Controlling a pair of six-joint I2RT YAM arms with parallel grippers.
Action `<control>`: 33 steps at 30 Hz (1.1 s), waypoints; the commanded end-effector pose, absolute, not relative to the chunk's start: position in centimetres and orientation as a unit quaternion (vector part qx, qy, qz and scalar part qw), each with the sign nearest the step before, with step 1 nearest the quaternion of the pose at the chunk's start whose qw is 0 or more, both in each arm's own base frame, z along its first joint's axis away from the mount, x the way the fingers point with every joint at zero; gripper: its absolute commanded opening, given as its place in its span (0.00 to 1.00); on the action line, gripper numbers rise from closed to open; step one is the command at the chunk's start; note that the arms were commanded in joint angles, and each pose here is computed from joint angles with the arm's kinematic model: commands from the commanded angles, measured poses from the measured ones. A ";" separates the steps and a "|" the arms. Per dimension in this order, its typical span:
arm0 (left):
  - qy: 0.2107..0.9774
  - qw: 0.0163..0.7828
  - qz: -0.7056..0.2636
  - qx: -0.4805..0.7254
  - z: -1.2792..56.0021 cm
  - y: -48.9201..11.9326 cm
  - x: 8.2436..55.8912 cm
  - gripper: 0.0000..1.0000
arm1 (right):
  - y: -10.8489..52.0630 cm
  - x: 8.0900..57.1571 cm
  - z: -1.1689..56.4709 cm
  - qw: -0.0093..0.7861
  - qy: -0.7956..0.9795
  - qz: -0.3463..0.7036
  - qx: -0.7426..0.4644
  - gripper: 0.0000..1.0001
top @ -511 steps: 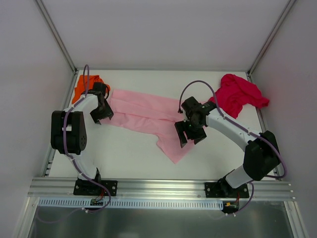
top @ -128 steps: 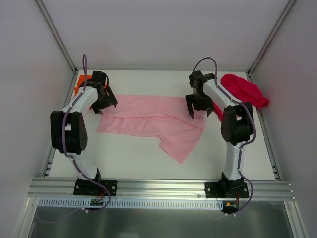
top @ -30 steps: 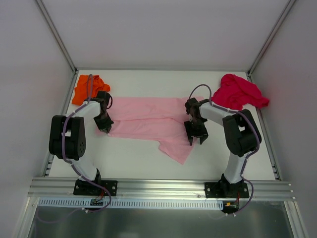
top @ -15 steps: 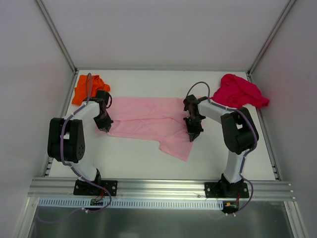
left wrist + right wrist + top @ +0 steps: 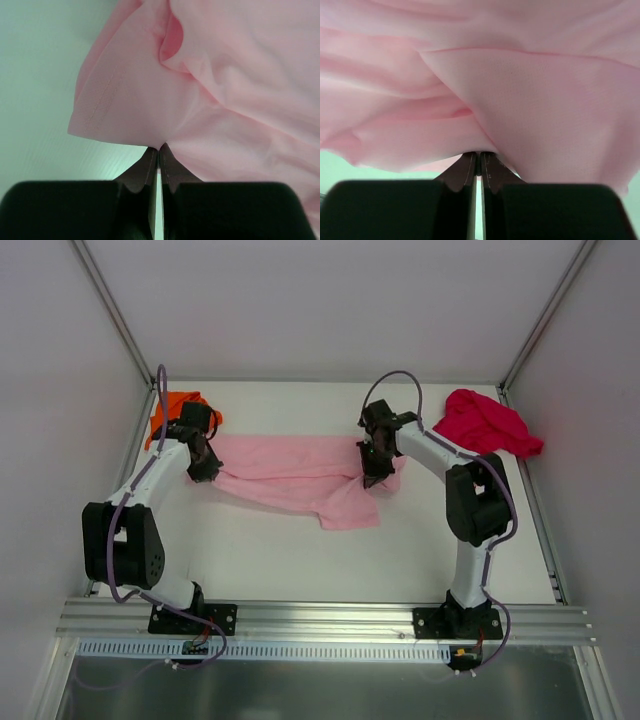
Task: Fold and stack the t-shirts
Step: Grap the side of the flattened tshirt closest away from the robot with both arms, then fold the other side of the tshirt into a rectangle
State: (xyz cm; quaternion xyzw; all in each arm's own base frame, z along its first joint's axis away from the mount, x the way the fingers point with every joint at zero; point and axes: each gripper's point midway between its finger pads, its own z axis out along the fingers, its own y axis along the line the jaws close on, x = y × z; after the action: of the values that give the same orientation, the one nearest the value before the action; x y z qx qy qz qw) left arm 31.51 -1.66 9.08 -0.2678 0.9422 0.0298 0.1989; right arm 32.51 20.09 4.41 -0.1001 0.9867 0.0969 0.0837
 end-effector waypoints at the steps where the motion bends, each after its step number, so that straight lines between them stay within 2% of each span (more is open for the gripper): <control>1: 0.930 0.255 0.037 -0.260 13.1 -1.1 33.3 0.00 | 20.4 34.9 7.7 0.125 0.983 0.101 -0.090 0.01; 14: 0.927 0.269 0.043 -0.257 14.4 -0.8 34.4 0.00 | 17.0 36.8 12.0 0.147 0.983 0.089 -0.072 0.01; 18: 0.927 0.271 0.040 -0.254 14.8 -0.8 34.1 0.00 | 16.4 35.3 12.8 0.103 0.989 0.085 -0.067 0.01; 23: 0.926 0.276 0.041 -0.253 15.0 -0.7 33.4 0.00 | 15.0 34.0 15.6 0.132 0.988 0.067 -0.054 0.01; 29: 0.930 0.264 0.035 -0.252 14.2 -1.1 33.6 0.00 | 13.8 33.8 15.4 0.116 0.991 0.040 -0.044 0.01; 33: 0.927 0.277 0.039 -0.250 14.9 -0.8 33.9 0.00 | 12.6 34.1 16.4 0.141 0.989 0.015 -0.033 0.01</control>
State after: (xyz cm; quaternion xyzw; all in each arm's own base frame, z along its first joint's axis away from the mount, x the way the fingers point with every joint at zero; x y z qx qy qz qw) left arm 34.04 -0.96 13.75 -0.2615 0.9283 0.0330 0.2623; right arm 34.20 14.40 13.50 -0.0502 0.9921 0.0414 0.1072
